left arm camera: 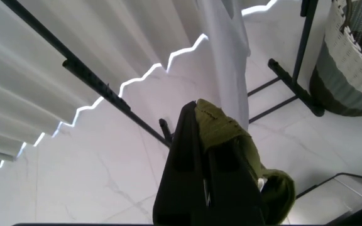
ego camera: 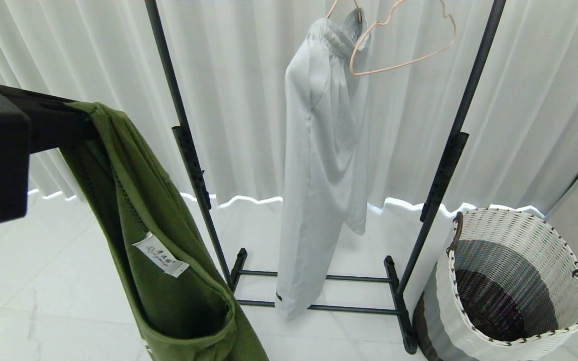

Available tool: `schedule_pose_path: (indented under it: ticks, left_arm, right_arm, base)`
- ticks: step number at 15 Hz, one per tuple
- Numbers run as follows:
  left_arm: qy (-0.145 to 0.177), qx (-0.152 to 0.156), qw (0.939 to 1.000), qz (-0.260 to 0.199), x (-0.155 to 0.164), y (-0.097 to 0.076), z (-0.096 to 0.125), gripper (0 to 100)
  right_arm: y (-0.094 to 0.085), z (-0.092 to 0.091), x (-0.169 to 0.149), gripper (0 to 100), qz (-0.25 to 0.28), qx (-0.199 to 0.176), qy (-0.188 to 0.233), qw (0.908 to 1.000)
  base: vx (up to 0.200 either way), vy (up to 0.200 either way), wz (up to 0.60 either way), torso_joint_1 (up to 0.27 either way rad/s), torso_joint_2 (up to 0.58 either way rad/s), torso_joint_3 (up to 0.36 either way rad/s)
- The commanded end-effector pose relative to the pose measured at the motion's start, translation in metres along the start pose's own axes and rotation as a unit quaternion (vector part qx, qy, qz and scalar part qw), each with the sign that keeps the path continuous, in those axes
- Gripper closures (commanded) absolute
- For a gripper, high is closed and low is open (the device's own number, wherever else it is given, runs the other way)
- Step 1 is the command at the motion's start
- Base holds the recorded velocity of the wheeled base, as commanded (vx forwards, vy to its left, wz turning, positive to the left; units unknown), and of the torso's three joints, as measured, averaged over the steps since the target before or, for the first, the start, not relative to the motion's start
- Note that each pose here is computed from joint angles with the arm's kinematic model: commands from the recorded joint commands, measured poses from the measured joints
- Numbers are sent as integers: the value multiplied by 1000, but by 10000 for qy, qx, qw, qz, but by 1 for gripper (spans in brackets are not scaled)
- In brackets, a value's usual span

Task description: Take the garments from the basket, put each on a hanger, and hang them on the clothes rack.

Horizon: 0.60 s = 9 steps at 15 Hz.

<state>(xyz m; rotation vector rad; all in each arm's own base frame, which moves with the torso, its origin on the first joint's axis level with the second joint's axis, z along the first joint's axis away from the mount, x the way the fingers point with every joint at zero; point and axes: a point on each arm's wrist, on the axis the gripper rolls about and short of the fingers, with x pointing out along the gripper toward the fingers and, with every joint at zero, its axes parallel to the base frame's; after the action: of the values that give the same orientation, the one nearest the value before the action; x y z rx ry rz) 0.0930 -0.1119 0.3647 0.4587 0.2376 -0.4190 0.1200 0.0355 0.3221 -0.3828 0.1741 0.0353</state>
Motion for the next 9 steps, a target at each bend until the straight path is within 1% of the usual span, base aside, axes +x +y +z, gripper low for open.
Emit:
schedule_pose_path:
  ticks: [1, 4, 5, 8, 9]
  left_arm:
    - [23, 18, 10000, -5, 1, -1, -1, 100]
    - [7, 20, 10000, -9, 0, -1, -1, 100]
    - [-6, 19, 10000, -6, -1, 0, -1, 100]
    - [-38, 7, 10000, 0, -4, 2, -2, 100]
    - [-38, 7, 10000, 0, -4, 2, -2, 100]
  right_arm:
    - [0, 0, 0, 0, 7, 101, 11, 9999]
    - [1, -2, 1, 0, 4, 105, 51, 9999]
    - [1, -2, 2, 0, 17, 98, 69, 9999]
    - [2, -2, 3, 0, 22, 92, 83, 9999]
    - [2, -2, 3, 0, 24, 90, 90, 9999]
  base:
    - [0, 0, 0, 0, 0, 0]
    - [0, 0, 0, 0, 0, 0]
    - [0, 0, 0, 12, -95, -95]
    - [0, 0, 0, 51, -219, -273]
    - [0, 0, 0, 100, -378, -334]
